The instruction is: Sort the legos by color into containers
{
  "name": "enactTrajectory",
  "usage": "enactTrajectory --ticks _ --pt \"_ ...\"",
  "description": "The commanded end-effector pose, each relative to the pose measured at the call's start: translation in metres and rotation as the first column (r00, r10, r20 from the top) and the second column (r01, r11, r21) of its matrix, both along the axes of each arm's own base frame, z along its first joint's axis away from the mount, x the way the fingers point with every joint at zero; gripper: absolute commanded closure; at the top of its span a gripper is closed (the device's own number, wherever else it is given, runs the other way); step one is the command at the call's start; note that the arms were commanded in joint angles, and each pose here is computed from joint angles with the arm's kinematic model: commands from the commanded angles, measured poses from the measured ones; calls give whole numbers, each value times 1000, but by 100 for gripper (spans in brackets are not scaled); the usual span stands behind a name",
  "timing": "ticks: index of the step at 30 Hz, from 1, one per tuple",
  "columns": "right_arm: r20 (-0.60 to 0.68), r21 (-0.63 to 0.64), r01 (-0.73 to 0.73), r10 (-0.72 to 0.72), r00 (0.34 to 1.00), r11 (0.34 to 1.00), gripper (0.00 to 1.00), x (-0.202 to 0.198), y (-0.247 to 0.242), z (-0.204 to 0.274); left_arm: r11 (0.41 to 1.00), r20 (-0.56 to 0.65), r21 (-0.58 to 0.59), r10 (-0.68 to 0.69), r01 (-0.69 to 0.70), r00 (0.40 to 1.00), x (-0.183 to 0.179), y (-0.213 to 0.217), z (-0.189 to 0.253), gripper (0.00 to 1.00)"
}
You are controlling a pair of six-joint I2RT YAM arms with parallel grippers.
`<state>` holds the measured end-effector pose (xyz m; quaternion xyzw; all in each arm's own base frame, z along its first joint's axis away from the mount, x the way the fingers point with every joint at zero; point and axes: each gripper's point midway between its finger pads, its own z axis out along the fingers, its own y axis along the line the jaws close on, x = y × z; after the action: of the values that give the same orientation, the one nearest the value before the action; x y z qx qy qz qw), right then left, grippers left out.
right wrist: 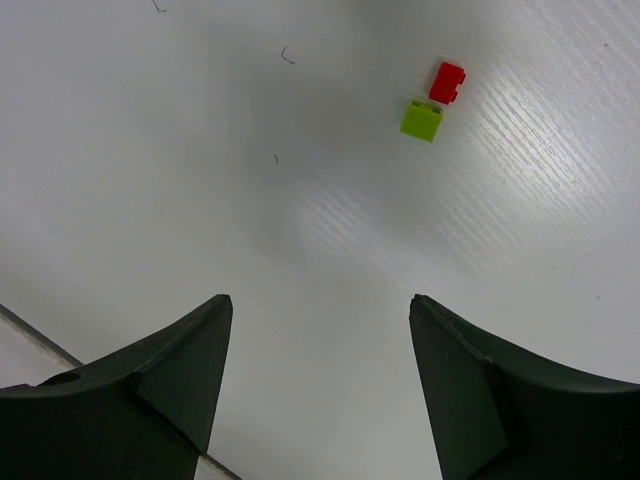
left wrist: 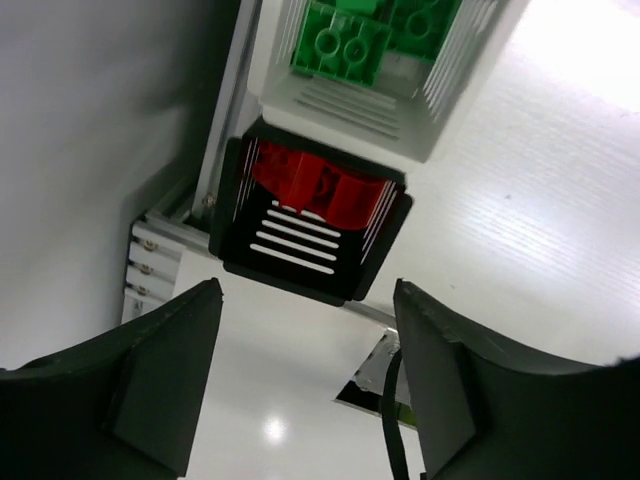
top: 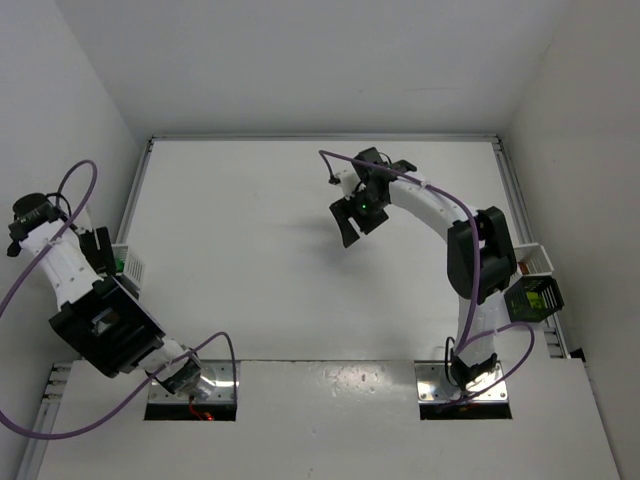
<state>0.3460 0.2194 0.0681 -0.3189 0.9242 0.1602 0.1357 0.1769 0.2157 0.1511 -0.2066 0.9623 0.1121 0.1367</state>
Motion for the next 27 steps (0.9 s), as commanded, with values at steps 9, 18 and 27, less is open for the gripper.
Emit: enactTrajectory --ticks 9,18,27 --pt "76 -32 53 -50 996 998 28 18 -11 -7 867 377 68 -480 493 792 98 -112 124 14" --pt "77 -31 53 -50 996 998 28 19 -10 -12 743 449 -129 -547 657 707 137 -241 108 52" --pt "71 -23 77 -76 995 997 28 22 -8 -21 681 363 -263 -586 683 724 150 -284 63 100"
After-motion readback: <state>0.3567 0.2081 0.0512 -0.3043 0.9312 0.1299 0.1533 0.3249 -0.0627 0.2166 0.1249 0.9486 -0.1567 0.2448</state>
